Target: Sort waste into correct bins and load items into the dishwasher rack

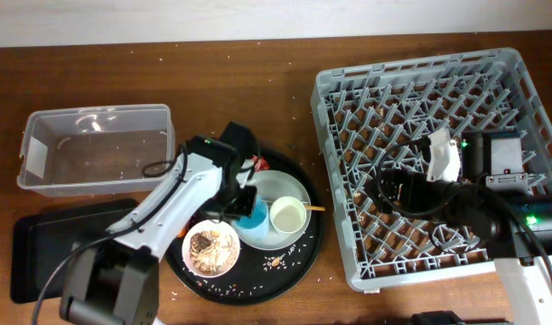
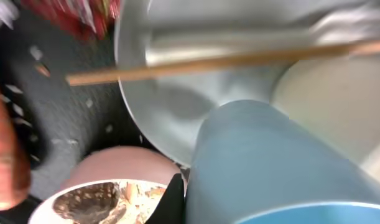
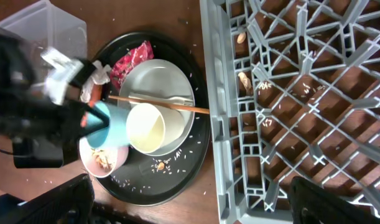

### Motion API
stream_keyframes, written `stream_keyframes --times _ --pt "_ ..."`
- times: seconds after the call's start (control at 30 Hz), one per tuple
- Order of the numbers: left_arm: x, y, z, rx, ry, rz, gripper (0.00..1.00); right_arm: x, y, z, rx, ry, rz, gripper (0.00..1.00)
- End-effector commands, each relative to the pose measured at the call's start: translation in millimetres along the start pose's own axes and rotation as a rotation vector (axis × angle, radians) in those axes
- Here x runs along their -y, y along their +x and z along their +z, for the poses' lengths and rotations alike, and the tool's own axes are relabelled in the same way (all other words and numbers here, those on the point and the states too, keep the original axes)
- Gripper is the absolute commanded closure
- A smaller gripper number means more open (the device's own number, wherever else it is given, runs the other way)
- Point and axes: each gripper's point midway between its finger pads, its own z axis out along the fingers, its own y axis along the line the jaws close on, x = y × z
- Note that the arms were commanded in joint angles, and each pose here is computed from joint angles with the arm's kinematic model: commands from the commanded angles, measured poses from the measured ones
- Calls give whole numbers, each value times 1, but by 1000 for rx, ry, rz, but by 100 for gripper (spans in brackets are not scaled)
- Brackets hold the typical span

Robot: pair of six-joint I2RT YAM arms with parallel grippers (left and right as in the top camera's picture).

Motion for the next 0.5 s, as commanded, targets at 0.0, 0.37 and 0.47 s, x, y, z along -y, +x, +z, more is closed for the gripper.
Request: stream_keyframes --times 0.0,0.37,0.47 --pt "1 -15 -62 151 -11 5 99 -3 -4 -4 14 -11 -11 1" --pt "164 31 -264 599 1027 779 100 -131 -3 -60 145 -810 -579 5" --pt "173 47 -287 609 1182 870 100 -149 -1 -81 182 -960 -663 6"
